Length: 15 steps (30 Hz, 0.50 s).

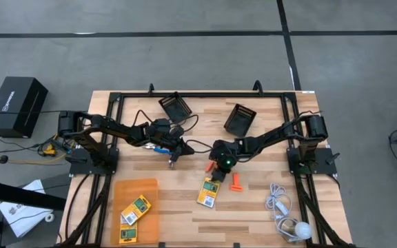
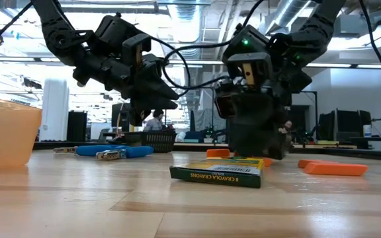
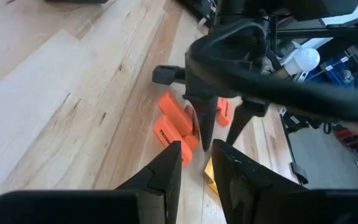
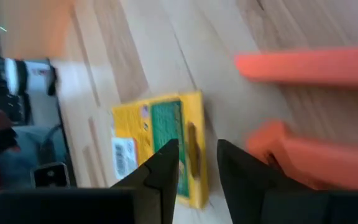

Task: Pick & Place School Supplies
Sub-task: Put the crayon box into the orange transparent bin

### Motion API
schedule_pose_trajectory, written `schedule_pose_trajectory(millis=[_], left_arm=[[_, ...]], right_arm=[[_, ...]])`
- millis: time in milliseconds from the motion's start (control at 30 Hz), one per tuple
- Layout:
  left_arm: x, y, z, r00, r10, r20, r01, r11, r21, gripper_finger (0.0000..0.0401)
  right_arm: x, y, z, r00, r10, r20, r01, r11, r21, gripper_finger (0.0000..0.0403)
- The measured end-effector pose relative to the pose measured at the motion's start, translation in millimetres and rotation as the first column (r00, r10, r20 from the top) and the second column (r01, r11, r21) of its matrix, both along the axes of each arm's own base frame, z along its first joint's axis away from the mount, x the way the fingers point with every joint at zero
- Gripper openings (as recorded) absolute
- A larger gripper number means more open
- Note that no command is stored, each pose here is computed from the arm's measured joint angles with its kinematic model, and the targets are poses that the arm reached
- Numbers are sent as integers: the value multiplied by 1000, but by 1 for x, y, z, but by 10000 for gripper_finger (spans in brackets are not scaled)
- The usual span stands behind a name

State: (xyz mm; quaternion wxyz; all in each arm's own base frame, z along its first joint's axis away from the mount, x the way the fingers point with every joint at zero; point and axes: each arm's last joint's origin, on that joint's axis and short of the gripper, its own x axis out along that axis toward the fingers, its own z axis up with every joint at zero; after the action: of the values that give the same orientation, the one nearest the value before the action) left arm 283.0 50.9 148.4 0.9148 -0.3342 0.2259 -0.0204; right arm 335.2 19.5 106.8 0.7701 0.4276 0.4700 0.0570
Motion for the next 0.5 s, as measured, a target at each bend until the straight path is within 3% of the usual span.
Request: schedule_pose_trajectory(millis=[500], left_arm=[[0,0,0,1000,-15,-3,15,1000,-4,85]], right_arm=[[8,14,-7,1000,-8,11,7,998,70,103]])
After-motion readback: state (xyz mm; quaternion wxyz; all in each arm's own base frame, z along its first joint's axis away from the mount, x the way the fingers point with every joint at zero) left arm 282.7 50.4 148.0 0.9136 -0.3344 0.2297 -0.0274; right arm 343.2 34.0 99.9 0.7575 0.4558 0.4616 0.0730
